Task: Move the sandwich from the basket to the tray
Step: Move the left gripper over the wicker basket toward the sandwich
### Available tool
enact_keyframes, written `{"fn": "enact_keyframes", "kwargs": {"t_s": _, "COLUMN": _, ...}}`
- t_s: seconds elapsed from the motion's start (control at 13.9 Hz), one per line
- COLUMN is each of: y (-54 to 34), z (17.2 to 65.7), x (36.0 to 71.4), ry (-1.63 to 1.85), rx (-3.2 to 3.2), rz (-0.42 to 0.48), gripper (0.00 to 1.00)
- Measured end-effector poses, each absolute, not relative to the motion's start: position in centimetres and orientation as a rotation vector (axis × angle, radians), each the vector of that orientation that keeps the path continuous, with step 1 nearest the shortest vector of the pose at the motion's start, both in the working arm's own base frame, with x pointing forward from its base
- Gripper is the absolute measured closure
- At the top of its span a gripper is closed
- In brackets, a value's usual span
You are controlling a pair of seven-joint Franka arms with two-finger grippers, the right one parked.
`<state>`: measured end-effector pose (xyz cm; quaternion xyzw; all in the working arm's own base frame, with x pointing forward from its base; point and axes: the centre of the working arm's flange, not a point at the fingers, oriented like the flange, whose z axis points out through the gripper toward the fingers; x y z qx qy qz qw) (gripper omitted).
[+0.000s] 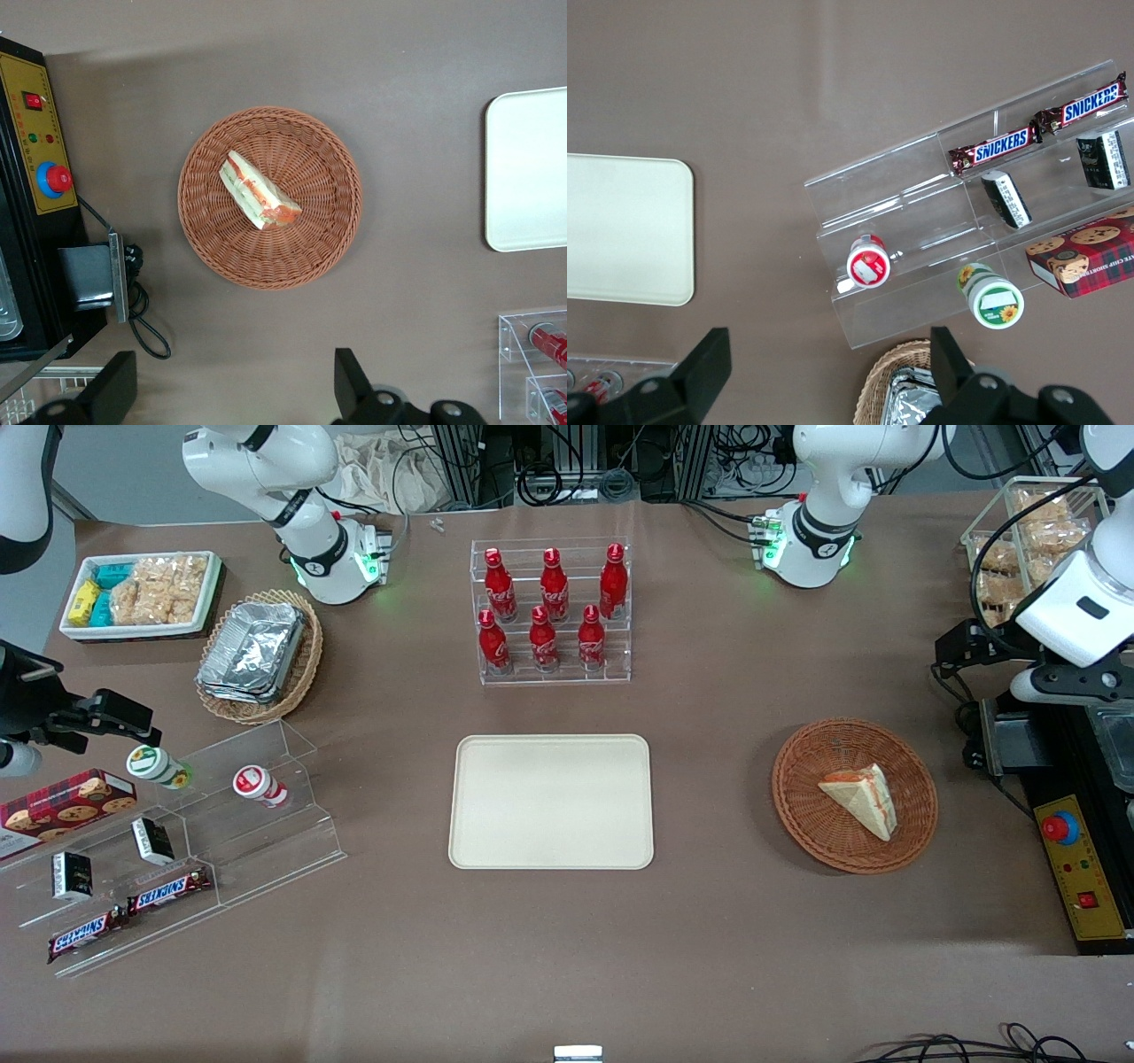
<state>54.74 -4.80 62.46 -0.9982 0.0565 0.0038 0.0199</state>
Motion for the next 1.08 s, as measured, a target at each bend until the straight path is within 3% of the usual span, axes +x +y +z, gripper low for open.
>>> {"fn": "enact_keyframes", "kwargs": {"t_s": 0.65, "y": -5.5, "z": 62.0, "x": 54.8, "ry": 0.119, "rx": -3.161, "rz": 0.029, "gripper": 0.00}}
{"fn": "enact_keyframes", "kwargs": {"t_s": 1.08, "y": -5.3, "z": 57.2, "x": 56.1, "ry": -0.079, "rx": -3.152, "rz": 0.148, "gripper": 0.00}}
